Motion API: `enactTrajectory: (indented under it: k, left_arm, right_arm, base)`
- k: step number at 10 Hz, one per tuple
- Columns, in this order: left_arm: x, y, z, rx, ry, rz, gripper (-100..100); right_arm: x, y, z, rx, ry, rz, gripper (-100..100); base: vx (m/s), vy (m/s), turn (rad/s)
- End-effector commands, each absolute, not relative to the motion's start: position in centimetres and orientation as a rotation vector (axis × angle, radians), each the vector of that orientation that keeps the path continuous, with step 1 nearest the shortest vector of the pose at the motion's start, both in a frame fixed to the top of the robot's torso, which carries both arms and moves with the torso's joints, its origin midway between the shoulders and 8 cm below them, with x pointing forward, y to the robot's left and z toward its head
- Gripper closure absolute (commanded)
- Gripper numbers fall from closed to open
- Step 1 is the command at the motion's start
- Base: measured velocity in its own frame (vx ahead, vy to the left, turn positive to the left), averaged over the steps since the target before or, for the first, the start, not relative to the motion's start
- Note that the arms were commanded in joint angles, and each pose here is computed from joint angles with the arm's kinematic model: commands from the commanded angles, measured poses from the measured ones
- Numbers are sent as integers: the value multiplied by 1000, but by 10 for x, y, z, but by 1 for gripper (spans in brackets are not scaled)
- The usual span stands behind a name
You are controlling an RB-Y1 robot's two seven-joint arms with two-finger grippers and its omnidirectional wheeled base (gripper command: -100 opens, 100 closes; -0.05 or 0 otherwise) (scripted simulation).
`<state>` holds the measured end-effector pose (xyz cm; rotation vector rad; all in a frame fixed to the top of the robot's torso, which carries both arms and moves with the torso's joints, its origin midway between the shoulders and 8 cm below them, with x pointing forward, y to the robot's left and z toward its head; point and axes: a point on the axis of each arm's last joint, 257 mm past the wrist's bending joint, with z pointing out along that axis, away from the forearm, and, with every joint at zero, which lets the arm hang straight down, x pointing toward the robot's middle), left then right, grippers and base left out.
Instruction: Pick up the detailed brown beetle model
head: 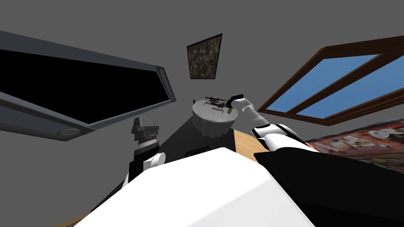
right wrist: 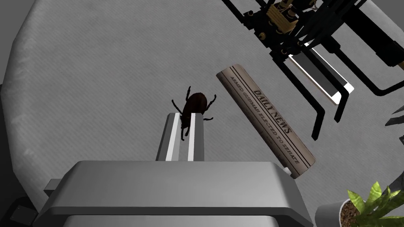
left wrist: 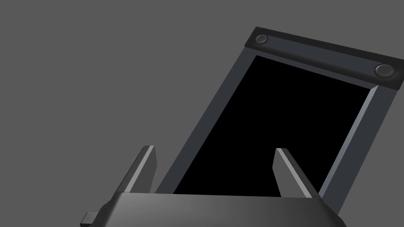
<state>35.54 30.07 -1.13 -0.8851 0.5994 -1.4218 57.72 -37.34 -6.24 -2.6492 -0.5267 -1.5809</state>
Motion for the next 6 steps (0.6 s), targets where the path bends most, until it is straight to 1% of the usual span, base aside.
enactTrajectory:
  k: [1, 2, 4, 5, 6]
  left_arm:
    - [355, 301, -11, -885, 599, -1422, 0]
    - [355, 301, -11, -885, 599, -1422, 0]
    - [355, 301, -11, -885, 600, -1422, 0]
    - [355, 301, -11, -885, 599, -1422, 0]
    - [355, 301, -11, -885, 599, -1422, 0]
  right_arm:
    - [563, -354, -80, -2643, -593, -1503, 100]
    - [561, -348, -80, -2619, -580, -1485, 100]
    - [535, -335, -118, -2643, -573, -1344, 100]
    - [518, -331, -135, -2658, -588, -1265, 100]
    - [508, -309, -138, -2626, -643, -1230, 100]
  base:
    - [10, 2, 28]
    - [-8, -5, 4]
    - [97, 57, -93]
    - [54, 31, 1]
    - [0, 0, 0]
